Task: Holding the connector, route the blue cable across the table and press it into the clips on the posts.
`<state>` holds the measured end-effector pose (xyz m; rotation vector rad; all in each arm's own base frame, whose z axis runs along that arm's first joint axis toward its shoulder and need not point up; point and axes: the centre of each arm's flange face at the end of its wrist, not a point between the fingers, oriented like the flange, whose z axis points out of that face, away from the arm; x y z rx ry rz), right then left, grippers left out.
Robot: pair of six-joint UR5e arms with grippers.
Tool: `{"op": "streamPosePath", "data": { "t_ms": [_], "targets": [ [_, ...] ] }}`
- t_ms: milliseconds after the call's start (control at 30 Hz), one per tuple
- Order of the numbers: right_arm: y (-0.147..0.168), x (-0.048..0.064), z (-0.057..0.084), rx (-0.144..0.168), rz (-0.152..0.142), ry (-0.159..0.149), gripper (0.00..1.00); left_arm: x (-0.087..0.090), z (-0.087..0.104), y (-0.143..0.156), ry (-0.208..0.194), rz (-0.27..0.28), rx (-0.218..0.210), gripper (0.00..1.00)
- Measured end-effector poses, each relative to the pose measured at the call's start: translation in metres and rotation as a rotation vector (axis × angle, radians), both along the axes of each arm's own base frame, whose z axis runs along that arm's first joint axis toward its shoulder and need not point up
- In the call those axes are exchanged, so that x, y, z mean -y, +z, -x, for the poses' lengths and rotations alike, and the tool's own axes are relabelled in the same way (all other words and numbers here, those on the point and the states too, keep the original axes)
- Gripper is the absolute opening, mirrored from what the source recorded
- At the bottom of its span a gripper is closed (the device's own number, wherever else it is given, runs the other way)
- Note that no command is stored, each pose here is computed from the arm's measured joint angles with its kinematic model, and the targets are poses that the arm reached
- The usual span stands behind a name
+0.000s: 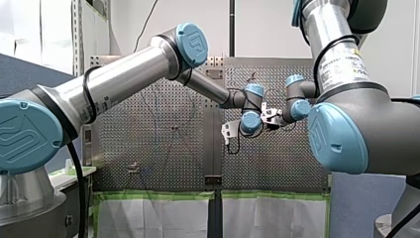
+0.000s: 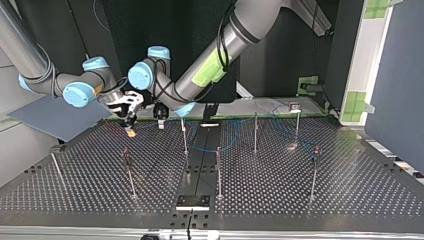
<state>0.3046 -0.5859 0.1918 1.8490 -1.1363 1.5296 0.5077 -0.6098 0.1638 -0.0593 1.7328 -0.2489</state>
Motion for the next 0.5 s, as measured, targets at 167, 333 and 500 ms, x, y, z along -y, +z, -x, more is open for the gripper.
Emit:
{"op": "streamPosePath", "data": {
  "t_ms": [167, 333, 500],
  "targets": [
    [-0.0001, -0.0010, -0.0008, -0.001, -0.004, 0.002, 0.00, -0.0018, 0.0012, 0.0000, 0.019, -0.007, -0.002, 0.00],
    [-0.0001, -0.0032, -0.0045, 0.001, -0.006, 0.014, 0.00, -0.0061, 0.0020, -0.0007, 0.048, -0.021, -0.009, 0.00],
    [0.0002, -0.0045, -0.0065, 0.004, -0.007, 0.027, 0.00, -0.0091, 0.0025, -0.0010, 0.072, -0.024, -0.012, 0.00]
  ]
}}
